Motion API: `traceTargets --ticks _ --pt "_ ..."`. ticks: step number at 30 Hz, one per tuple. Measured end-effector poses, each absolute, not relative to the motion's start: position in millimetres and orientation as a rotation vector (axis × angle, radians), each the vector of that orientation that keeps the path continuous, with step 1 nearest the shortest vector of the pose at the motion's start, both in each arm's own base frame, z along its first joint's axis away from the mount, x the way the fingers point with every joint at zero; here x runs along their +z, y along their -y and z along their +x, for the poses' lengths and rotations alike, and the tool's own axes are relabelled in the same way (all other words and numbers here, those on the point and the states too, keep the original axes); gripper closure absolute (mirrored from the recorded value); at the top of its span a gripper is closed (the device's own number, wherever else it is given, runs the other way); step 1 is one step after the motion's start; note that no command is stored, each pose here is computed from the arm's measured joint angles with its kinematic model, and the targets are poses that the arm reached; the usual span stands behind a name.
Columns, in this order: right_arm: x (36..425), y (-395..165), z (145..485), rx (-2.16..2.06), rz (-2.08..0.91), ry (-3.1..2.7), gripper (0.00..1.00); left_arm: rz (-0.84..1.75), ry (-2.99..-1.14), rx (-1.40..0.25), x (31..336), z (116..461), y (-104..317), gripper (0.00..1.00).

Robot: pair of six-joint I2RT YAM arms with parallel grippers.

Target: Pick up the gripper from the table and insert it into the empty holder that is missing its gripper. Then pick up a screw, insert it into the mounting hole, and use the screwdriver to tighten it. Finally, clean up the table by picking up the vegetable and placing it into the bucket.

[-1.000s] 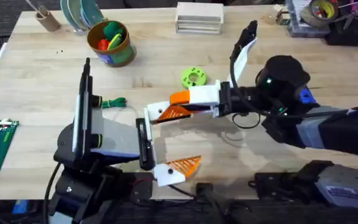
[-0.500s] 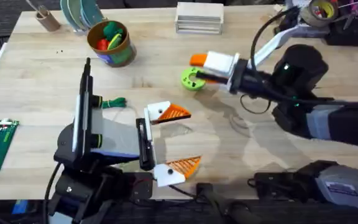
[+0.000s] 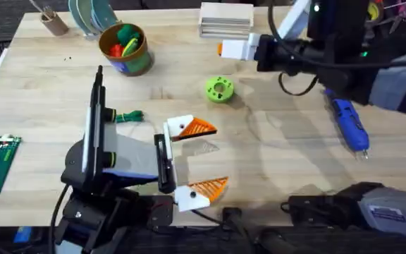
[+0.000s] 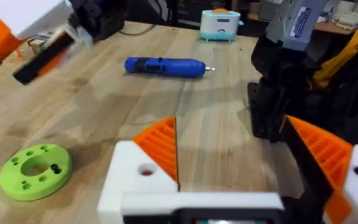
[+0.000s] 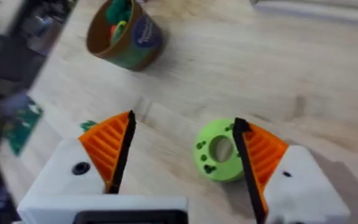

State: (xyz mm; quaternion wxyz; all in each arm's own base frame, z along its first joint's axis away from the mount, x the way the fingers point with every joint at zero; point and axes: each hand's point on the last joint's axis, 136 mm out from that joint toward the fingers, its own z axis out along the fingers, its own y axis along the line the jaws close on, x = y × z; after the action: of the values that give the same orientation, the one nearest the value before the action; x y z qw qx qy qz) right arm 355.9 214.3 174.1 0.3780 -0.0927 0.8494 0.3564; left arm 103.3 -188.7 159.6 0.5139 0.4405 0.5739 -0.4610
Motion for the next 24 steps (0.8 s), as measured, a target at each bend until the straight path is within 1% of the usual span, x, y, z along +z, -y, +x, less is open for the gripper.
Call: traceTargets --ticks 3,5,9,15,24 --pt "178 -212 361 0.786 -0.315 -2.167 0.028 1.059 -1.38 -1.108 160 103 189 0.008" --pt "173 -211 360 0.721 -0.351 -2.177 0.027 1.059 -1.38 -1.108 160 103 189 0.008" --pt "163 -218 349 0.661 -0.426 -2.21 0.025 1.059 -1.379 -1.108 160 103 189 0.008" --pt "154 -245 330 0.667 -0.549 -2.219 0.026 1.059 -1.38 -1.108 160 103 189 0.008" --pt "134 -253 320 0.702 -0.497 -2.315 0.027 1.059 -1.38 -1.108 160 103 189 0.008"
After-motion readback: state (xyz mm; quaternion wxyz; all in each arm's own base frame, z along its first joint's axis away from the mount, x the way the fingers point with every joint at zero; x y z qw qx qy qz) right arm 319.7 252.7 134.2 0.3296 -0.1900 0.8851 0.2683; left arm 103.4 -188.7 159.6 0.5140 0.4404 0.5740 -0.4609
